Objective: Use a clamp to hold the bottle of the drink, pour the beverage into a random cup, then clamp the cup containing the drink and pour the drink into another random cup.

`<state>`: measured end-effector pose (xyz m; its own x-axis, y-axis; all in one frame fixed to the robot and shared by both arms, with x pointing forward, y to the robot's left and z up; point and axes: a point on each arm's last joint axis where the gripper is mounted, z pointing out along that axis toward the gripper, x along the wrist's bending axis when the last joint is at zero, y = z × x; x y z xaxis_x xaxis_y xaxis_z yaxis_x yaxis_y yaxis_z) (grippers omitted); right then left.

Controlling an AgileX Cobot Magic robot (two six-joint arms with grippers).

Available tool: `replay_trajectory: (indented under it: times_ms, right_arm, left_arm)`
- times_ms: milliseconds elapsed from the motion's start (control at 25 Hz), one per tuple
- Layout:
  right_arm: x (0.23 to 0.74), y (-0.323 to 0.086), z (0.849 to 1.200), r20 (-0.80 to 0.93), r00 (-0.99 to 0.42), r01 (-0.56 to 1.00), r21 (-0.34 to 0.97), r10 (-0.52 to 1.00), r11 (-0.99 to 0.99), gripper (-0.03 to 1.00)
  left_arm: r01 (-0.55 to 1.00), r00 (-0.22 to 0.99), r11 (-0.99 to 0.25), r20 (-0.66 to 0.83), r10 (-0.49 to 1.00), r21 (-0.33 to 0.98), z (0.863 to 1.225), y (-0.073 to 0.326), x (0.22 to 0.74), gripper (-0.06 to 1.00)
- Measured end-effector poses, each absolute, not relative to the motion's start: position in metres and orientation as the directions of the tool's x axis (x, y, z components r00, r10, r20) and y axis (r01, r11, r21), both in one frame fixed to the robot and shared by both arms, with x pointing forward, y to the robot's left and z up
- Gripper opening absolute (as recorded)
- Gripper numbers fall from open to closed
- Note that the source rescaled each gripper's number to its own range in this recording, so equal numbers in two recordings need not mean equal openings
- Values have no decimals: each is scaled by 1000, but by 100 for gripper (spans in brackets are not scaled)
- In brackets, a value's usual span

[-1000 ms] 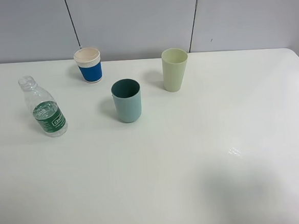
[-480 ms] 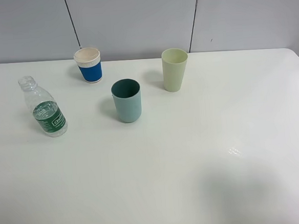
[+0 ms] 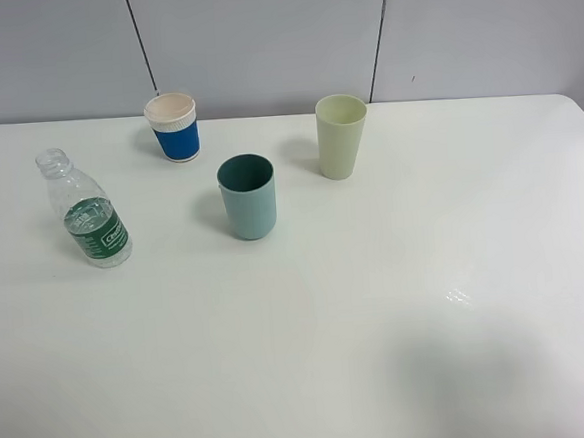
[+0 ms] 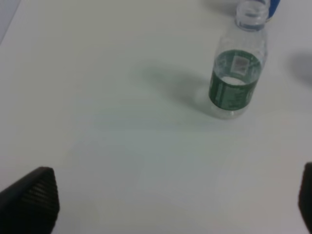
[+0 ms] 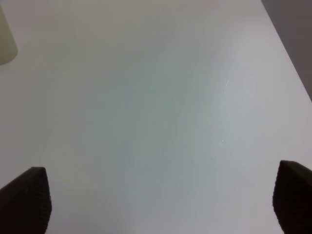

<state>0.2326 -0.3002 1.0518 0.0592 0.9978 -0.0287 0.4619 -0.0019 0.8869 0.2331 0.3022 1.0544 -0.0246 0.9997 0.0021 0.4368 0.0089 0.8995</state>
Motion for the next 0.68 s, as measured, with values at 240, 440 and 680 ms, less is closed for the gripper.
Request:
replay_trajectory:
  times_ms: [240,440,680]
  right_arm:
    - [233,-300,1052,-29,59,462,887,998,-2,71]
    - [233,-300,1052,-29,59,462,887,998,-2,71]
    - [233,-300,1052,-29,59,462,887,998,-2,71]
  left_arm:
    - [437,-25,9,2,1000,900,1054,302,233,100]
    - [437,-25,9,2,1000,900,1054,302,233,100]
    - [437,-25,9,2,1000,900,1054,302,233,100]
